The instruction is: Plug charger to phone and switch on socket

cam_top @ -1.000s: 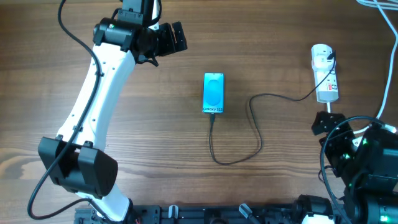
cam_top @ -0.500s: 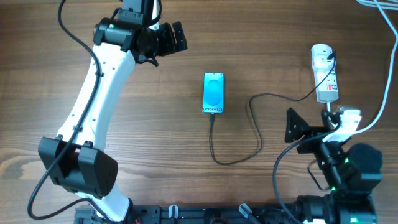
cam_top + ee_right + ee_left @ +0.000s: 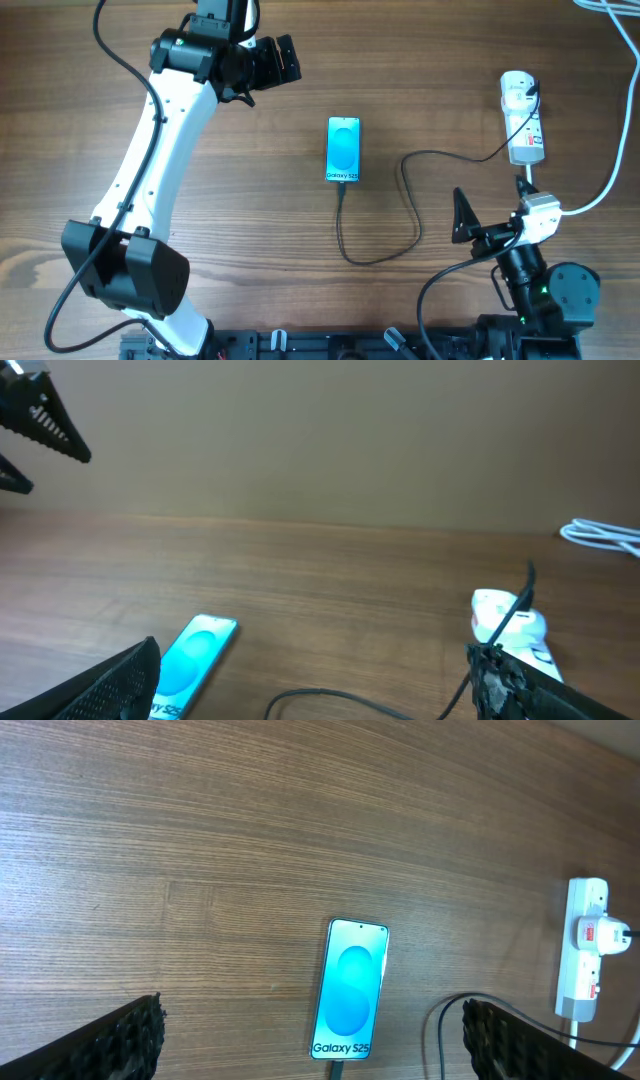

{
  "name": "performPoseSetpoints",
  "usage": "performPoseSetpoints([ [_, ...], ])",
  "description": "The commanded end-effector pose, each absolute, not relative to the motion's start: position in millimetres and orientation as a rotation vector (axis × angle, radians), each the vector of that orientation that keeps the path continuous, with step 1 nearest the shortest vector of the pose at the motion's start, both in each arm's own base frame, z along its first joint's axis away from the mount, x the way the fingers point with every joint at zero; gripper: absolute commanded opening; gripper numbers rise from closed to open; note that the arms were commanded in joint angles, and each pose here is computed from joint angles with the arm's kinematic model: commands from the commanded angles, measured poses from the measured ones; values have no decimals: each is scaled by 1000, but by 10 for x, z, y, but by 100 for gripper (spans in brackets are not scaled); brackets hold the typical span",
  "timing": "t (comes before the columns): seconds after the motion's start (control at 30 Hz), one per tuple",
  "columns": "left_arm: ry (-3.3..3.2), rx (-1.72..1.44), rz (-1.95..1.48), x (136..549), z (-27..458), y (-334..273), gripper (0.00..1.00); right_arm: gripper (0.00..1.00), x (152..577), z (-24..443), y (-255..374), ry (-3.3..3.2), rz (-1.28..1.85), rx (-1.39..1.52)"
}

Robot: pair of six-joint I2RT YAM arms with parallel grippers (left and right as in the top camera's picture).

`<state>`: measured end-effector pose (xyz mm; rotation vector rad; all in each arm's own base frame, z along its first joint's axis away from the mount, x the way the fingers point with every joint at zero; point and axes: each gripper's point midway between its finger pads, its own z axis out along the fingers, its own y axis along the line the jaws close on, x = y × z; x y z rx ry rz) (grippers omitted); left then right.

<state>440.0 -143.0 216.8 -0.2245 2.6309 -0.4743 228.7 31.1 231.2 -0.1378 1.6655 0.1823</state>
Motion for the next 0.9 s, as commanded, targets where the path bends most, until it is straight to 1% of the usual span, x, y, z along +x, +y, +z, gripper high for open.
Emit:
performPoseSetpoints([
  [0.0, 2640, -228, -456, 4412, 2116, -1400, 100, 100, 2303, 2390, 256, 1615, 134, -130],
  [0.07, 2640, -228, -456, 4412, 2116, -1400, 100, 100, 2325, 2443, 257, 1560, 134, -130],
  [0.3, 2640, -228, -456, 4412, 2116, -1400, 100, 100, 2324, 2234, 384, 1489, 169, -173],
  [0.6, 2640, -228, -456, 4412, 2116, -1400, 100, 100, 2369, 2206, 206, 1489, 87, -91],
  [0.77, 2639, -228, -456, 4413, 2116, -1400, 100, 100, 2454, 1950, 144, 1490, 153, 25],
  [0.87, 2640, -228, -456, 4412, 2116, -1400, 100, 100, 2460, 1892, 122, 1513, 133, 28],
])
